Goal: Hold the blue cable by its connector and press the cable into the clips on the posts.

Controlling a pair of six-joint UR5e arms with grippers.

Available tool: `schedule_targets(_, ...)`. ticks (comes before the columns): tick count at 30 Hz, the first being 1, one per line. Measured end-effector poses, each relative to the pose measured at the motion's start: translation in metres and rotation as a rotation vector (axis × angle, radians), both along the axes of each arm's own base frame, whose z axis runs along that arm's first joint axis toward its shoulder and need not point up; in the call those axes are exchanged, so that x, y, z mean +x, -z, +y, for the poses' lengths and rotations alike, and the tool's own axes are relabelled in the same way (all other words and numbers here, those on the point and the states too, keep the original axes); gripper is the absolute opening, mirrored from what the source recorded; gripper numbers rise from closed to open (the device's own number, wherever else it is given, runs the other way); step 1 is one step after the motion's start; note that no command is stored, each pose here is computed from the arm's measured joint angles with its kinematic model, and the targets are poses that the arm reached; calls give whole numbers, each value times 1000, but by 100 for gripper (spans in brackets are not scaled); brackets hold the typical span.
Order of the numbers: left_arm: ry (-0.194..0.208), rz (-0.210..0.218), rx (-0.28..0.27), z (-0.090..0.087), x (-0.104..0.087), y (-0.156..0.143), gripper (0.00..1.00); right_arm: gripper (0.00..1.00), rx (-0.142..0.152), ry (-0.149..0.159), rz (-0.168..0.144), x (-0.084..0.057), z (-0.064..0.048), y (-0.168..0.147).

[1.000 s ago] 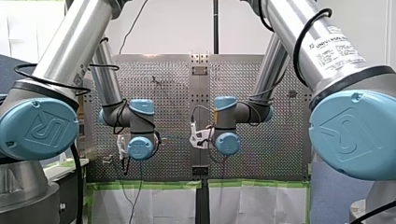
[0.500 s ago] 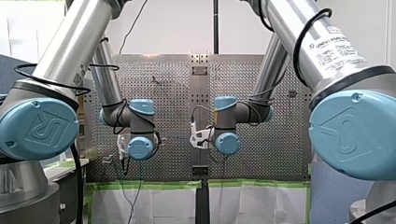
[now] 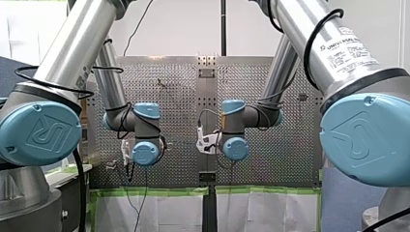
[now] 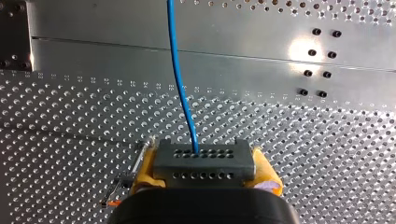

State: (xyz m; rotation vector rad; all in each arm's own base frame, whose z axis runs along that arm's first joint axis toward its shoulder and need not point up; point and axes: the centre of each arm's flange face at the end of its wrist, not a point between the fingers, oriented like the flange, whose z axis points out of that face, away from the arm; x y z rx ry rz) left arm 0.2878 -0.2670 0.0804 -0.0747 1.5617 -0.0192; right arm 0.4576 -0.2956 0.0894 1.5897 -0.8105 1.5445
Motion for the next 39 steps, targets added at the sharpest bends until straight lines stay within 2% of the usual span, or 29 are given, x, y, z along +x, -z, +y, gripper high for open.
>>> schedule_targets(4, 1, 0, 0, 0, 0, 0, 0, 0, 1, 0, 2, 0, 0, 0)
schedule_targets(7, 1, 0, 0, 0, 0, 0, 0, 0, 9, 1, 19, 2, 0, 5)
schedule_targets(10, 1, 0, 0, 0, 0, 0, 0, 0, 33, 1, 49, 0, 1, 17)
schedule_targets(14, 2, 0, 0, 0, 0, 0, 0, 0, 82, 1, 102, -4, 6, 41)
schedule_targets(17, 2, 0, 0, 0, 0, 0, 0, 0, 100, 1, 120, -7, 8, 50)
schedule_targets(28, 2, 10, 12, -1, -3, 3, 0, 0, 107, 1, 127, -7, 9, 54)
schedule_targets(34, -14, 84, 109, 0, -19, 22, 0, 0, 107, 1, 127, -7, 9, 54)
schedule_targets(39, -54, 104, 169, 5, -23, 27, 0, 0, 107, 1, 127, -7, 9, 54)
